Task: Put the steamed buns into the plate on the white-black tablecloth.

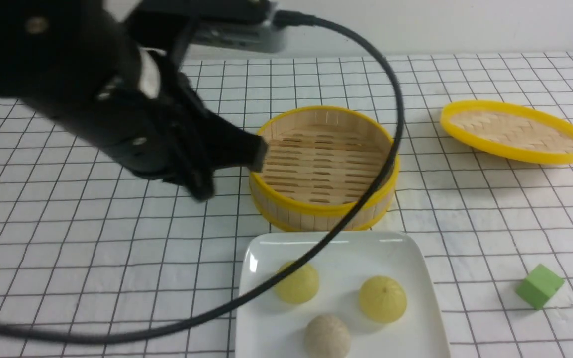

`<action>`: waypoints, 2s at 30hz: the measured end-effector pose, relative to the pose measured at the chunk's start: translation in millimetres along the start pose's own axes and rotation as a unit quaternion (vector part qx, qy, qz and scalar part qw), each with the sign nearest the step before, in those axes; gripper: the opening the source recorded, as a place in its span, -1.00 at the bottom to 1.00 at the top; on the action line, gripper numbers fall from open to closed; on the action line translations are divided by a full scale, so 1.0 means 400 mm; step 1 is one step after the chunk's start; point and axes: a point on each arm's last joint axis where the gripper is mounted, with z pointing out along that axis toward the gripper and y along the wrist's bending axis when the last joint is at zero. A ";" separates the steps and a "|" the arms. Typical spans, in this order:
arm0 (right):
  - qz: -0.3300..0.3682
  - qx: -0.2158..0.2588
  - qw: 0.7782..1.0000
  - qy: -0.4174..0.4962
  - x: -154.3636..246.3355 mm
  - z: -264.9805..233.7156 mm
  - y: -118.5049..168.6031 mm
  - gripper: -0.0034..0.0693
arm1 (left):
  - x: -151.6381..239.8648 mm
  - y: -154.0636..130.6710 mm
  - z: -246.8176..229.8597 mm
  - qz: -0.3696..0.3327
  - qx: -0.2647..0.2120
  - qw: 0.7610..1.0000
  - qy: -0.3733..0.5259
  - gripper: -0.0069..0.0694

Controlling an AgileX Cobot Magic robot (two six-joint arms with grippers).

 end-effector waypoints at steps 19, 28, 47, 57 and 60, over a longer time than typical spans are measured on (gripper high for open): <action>0.000 0.000 1.000 0.000 0.000 0.000 0.000 -0.78 | 0.345 0.086 0.029 -0.086 0.107 0.974 -0.182 -0.73; 0.000 0.000 1.000 0.000 0.000 0.000 0.000 -0.75 | 0.376 0.098 0.054 -0.074 0.076 0.984 -0.144 -0.71; 0.004 0.000 1.000 0.000 0.000 0.000 0.000 -0.69 | 0.650 0.242 0.113 -0.162 -0.111 0.933 -0.302 -0.67; 0.004 0.000 1.000 0.000 0.000 0.000 0.000 -0.64 | 0.693 0.244 0.133 -0.128 -0.146 0.930 -0.311 -0.63; 0.004 0.000 1.000 0.000 0.000 0.000 0.000 -0.63 | 0.694 0.244 0.133 -0.129 -0.146 0.930 -0.311 -0.63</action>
